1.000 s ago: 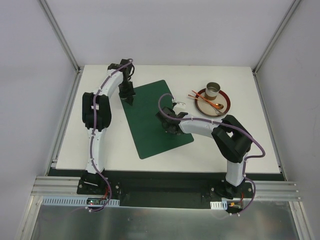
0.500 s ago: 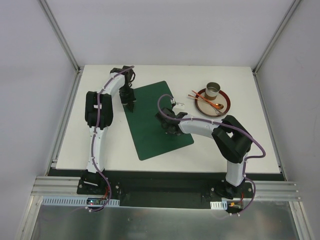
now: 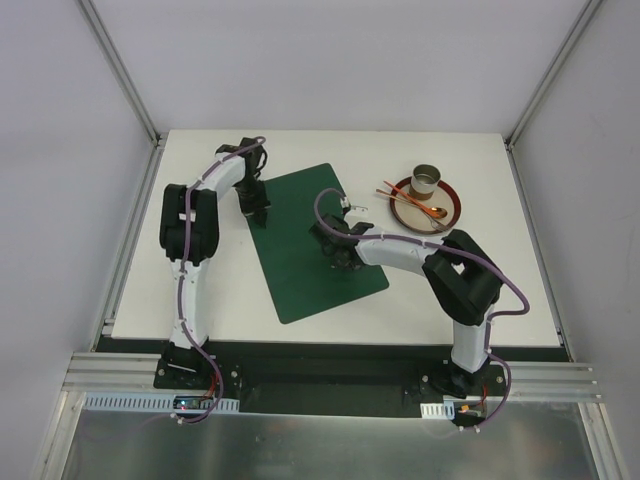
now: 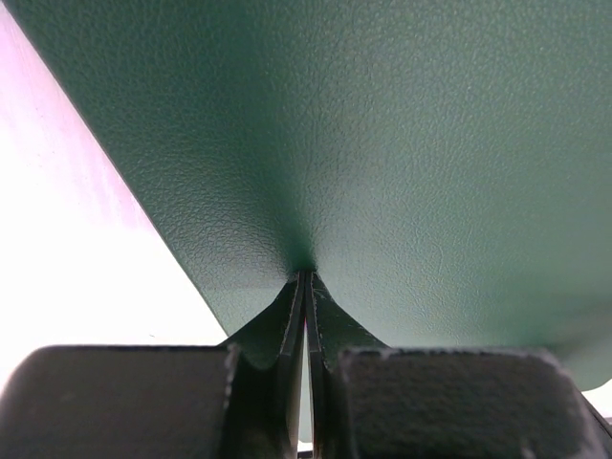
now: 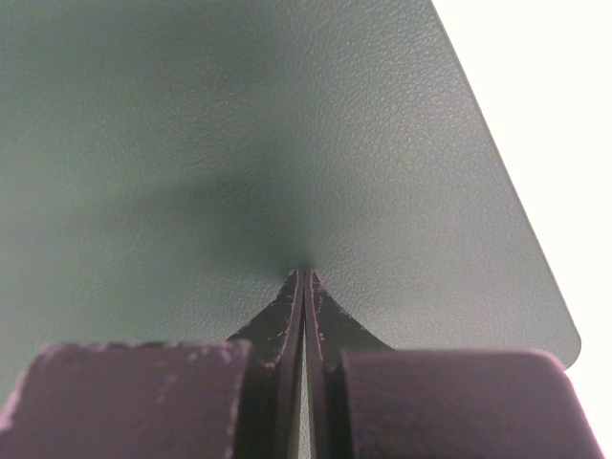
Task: Set the dinner table for one person
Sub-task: Flatten out the napkin at the center of the board.
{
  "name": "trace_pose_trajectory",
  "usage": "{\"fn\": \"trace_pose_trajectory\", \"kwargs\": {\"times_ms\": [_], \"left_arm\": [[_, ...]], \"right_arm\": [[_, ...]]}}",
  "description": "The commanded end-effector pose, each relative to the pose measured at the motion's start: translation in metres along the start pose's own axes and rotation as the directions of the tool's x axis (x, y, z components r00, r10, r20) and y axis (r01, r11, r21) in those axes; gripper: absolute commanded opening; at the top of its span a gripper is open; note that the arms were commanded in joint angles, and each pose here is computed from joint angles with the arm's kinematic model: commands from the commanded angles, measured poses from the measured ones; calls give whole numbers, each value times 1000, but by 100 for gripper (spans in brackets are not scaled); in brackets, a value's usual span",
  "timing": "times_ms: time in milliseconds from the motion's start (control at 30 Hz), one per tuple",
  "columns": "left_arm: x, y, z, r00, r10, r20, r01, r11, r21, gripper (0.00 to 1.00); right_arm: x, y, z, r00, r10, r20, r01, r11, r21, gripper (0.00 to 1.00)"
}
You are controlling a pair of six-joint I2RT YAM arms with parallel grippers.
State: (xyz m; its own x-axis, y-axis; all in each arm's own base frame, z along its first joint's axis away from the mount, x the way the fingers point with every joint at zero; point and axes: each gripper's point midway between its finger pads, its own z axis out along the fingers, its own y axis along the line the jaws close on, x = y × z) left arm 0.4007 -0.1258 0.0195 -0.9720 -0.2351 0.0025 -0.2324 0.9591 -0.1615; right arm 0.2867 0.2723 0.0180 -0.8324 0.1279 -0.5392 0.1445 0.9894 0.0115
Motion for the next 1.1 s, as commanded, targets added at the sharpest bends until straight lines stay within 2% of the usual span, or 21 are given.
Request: {"fn": "trace_pose_trajectory", "kwargs": {"times_ms": [0, 533, 667, 867, 1067], "left_arm": [[49, 20, 17, 986, -56, -159, 44, 996, -78, 0], [91, 34, 4, 985, -79, -154, 62, 992, -111, 0], [106, 29, 7, 984, -55, -170, 35, 993, -116, 0], [131, 17, 8, 982, -6, -186, -19, 991, -132, 0], [153, 9, 6, 980, 36, -194, -65, 988, -143, 0]], "right_arm": [[51, -24, 19, 979, -49, -198, 64, 995, 70, 1], [17, -41, 45, 977, -12, -214, 30, 996, 83, 1], [9, -40, 53, 971, 3, -238, 13, 998, 66, 1], [-11, -35, 48, 978, -14, -209, 23, 999, 43, 1], [-53, -33, 45, 987, -31, -156, 35, 999, 25, 1]]}}
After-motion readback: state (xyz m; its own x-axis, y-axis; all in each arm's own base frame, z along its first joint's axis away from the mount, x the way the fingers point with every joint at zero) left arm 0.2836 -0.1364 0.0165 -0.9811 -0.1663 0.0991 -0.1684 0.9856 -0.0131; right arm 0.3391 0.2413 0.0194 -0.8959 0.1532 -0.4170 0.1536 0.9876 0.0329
